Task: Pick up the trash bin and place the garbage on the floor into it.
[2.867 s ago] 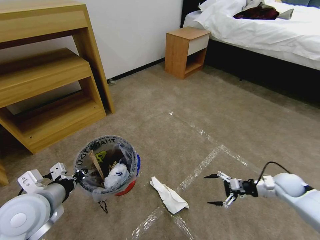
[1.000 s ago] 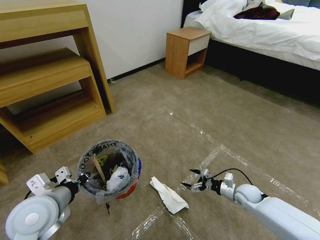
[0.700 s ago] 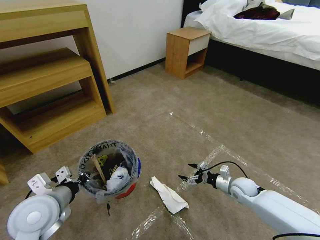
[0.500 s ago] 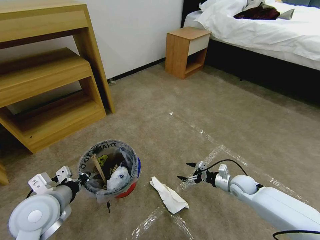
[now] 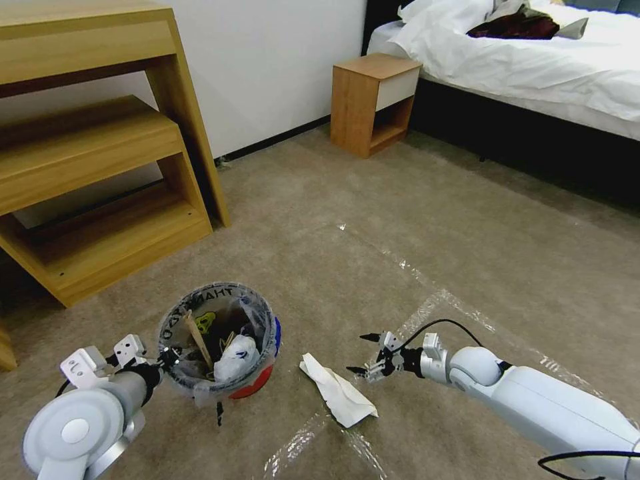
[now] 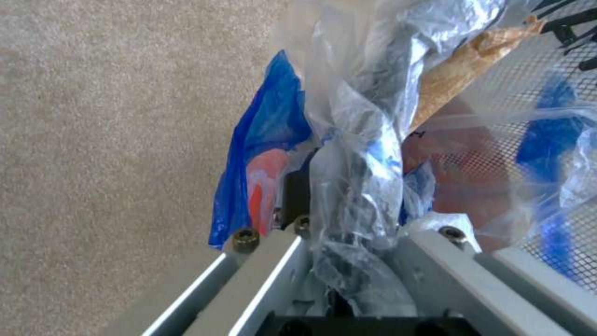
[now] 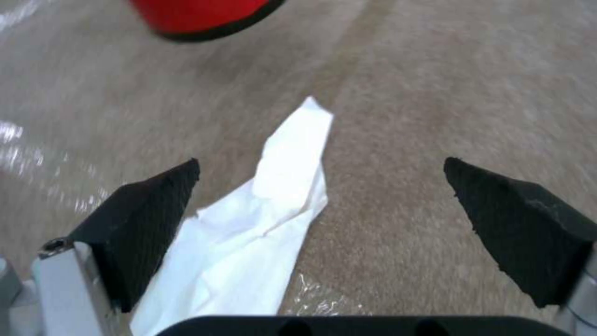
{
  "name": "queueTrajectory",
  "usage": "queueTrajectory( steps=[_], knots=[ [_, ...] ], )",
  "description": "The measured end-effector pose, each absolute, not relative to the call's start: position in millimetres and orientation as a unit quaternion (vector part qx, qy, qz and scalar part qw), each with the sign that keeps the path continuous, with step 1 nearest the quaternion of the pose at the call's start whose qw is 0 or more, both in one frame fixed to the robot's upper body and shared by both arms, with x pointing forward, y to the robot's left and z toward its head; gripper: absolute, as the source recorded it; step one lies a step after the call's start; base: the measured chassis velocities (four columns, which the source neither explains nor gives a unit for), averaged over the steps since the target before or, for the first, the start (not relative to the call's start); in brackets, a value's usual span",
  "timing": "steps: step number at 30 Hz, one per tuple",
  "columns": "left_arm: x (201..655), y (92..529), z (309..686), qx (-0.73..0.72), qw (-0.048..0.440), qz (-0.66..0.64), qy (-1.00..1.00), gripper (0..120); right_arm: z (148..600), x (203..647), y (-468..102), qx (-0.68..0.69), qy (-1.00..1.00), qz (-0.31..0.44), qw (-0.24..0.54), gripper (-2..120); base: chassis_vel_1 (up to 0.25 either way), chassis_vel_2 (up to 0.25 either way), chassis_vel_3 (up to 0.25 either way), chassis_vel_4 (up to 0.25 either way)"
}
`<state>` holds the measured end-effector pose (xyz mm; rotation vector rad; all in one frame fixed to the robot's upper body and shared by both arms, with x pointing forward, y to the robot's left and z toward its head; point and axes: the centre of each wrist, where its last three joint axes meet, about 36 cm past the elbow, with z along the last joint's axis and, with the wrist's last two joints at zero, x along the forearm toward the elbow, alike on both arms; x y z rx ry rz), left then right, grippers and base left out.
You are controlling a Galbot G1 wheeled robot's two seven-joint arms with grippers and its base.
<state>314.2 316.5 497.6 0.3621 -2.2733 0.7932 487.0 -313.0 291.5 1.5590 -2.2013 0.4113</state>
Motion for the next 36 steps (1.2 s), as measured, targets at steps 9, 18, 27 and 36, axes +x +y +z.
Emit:
queueTrajectory(
  steps=[9,18,27,36],
  knots=[
    [313.5,315.5,495.0,0.143,0.344,0.31,-0.875,0,303.4,527.9,-301.6,0.643,-0.702,0.244,0.183,100,0.0,0.0,0.0,0.0],
    [313.0,314.3,491.8,0.147,0.343,0.315,-0.873,0,314.4,557.3,-274.7,0.666,-0.663,0.295,0.176,100,0.0,0.0,0.0,0.0],
    [312.4,313.3,485.3,0.154,0.343,0.322,-0.869,0,298.2,576.8,-262.3,0.674,-0.623,0.356,0.177,100,0.0,0.0,0.0,0.0],
    [312.4,313.6,485.2,0.155,0.342,0.322,-0.869,0,284.4,584.6,-241.4,0.69,-0.599,0.369,0.17,100,0.0,0.0,0.0,0.0]
  ],
)
